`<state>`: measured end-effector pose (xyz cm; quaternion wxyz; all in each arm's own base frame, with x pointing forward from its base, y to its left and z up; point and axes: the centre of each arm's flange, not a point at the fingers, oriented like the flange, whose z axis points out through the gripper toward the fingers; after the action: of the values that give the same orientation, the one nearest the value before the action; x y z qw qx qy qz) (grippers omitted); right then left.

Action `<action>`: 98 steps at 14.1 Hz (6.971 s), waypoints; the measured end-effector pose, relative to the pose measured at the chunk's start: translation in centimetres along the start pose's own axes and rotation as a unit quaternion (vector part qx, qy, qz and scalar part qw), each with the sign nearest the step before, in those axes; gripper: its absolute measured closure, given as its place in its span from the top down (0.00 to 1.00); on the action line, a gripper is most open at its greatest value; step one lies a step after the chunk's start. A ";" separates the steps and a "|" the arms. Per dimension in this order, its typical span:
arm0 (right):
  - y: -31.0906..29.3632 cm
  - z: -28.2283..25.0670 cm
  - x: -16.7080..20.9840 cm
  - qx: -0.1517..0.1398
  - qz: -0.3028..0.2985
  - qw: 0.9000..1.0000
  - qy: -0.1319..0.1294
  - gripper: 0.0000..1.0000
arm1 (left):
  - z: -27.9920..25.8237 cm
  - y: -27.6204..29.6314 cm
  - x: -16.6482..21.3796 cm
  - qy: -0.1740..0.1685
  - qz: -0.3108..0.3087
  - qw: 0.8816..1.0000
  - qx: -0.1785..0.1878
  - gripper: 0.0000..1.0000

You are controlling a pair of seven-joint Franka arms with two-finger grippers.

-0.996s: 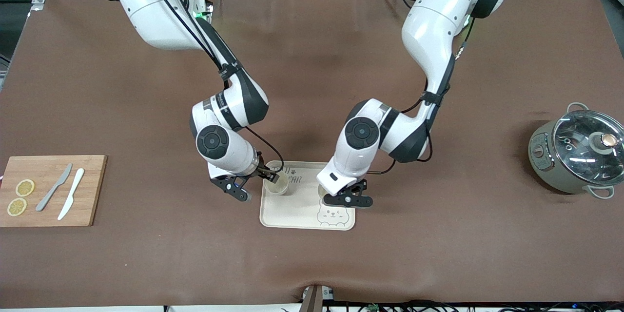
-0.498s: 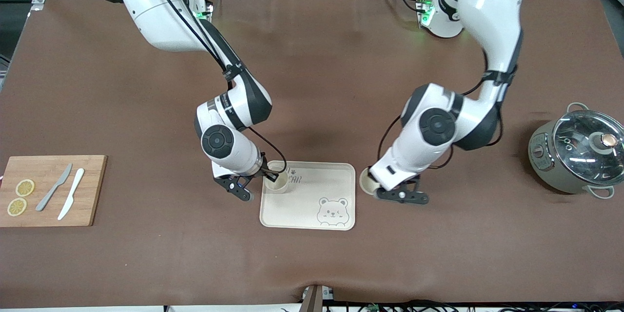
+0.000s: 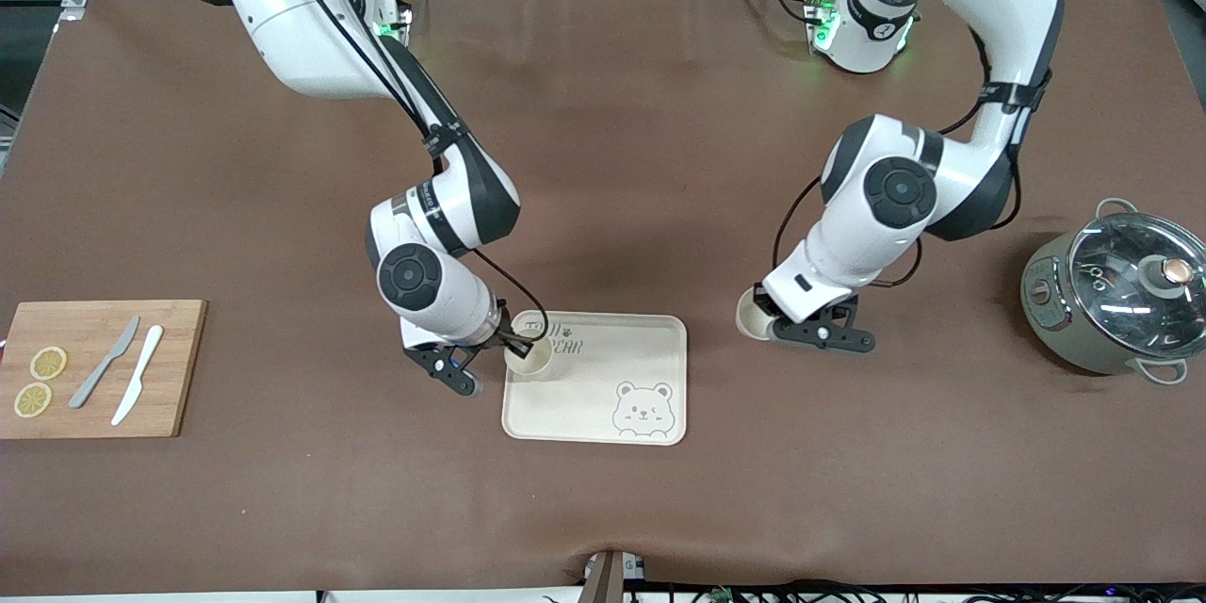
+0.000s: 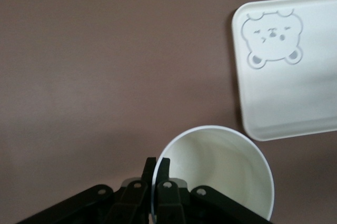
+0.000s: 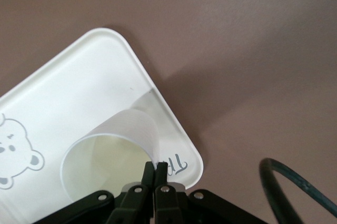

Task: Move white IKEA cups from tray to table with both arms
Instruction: 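Grasp the cups by their rims with both grippers and lift them, then carry the cups off the tray with both grippers and set them down, then open the right gripper and withdraw while the left gripper lowers its cup, then release the cup with the left gripper and raise it toward the pot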

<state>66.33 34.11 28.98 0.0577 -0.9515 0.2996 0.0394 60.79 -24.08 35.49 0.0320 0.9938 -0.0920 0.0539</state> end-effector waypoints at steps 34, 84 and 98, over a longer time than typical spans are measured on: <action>35.5 -1.2 21.3 -0.068 -0.245 0.967 -0.032 0.26 | 7.8 -12.9 -19.9 0.057 0.041 0.997 0.027 0.04; 32.3 -41.0 3.4 -0.059 -0.324 0.944 -0.001 1.00 | -6.0 -8.7 -13.0 -0.053 0.030 0.998 -0.004 1.00; 32.8 -41.0 3.7 -0.059 -0.320 0.946 -0.001 1.00 | -15.0 -11.8 -7.2 -0.060 0.014 0.998 0.013 1.00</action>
<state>52.19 -0.14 66.38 0.0118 -0.9989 -0.0238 0.0375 54.40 -10.13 48.90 0.0131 0.9941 -0.1073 -0.0041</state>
